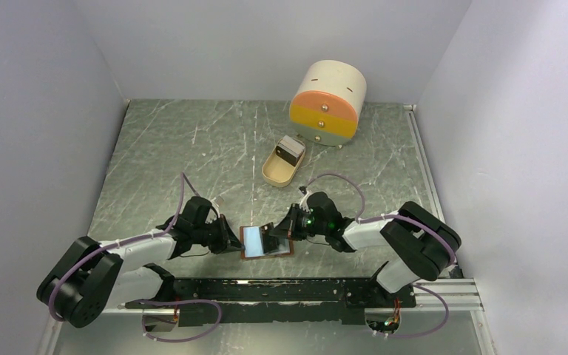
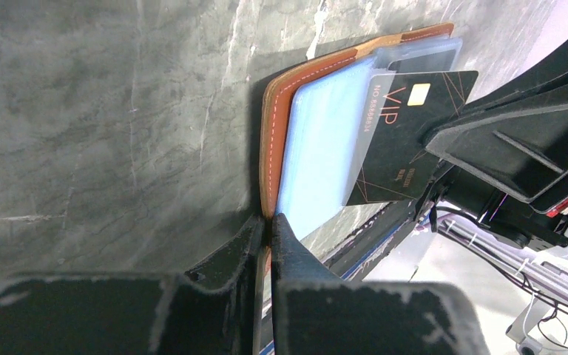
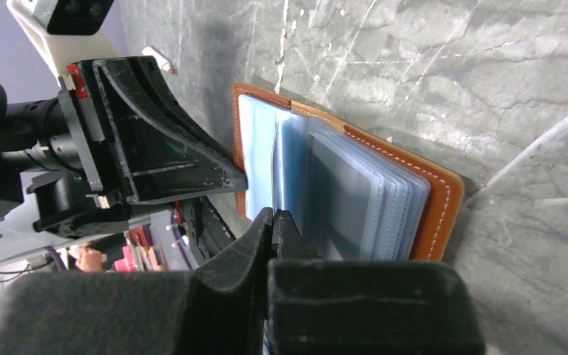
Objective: Put the credit cards into the card holder
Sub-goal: Insert the credit card into the card holder, then close the card holder at the center of the board.
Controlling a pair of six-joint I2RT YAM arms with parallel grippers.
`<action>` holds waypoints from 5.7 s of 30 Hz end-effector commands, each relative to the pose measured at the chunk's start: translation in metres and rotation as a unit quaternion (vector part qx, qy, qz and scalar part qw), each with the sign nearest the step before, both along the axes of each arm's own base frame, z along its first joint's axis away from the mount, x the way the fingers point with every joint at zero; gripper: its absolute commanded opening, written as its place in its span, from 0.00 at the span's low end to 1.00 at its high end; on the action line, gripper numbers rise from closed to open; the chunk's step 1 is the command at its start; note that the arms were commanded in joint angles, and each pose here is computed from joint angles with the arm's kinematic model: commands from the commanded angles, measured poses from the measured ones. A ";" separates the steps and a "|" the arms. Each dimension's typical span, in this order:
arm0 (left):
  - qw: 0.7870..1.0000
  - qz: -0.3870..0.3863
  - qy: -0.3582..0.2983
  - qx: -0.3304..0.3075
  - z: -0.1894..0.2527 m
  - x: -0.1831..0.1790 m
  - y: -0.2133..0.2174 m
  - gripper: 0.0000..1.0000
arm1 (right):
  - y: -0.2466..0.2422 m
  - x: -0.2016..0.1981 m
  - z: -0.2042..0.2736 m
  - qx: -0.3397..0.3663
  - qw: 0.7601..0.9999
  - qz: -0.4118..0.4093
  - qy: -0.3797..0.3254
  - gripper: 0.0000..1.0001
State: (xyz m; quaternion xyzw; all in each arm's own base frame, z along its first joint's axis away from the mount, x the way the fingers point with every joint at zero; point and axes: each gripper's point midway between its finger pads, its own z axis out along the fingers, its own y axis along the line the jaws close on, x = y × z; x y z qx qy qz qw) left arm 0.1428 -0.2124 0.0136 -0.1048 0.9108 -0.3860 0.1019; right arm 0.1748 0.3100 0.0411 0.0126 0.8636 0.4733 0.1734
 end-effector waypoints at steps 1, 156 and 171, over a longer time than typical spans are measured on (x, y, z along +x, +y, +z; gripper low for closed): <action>1.000 0.002 -0.004 0.001 -0.002 0.001 0.000 0.09 | 0.006 -0.003 0.008 0.030 0.999 0.002 0.011 0.00; 0.997 0.026 0.043 0.059 0.029 0.065 0.035 0.09 | -0.017 -0.028 -0.022 -0.232 0.900 0.321 -0.185 0.00; 0.992 0.057 0.051 0.105 0.018 0.076 0.053 0.09 | -0.006 -0.049 -0.006 -0.153 0.898 0.358 -0.205 0.00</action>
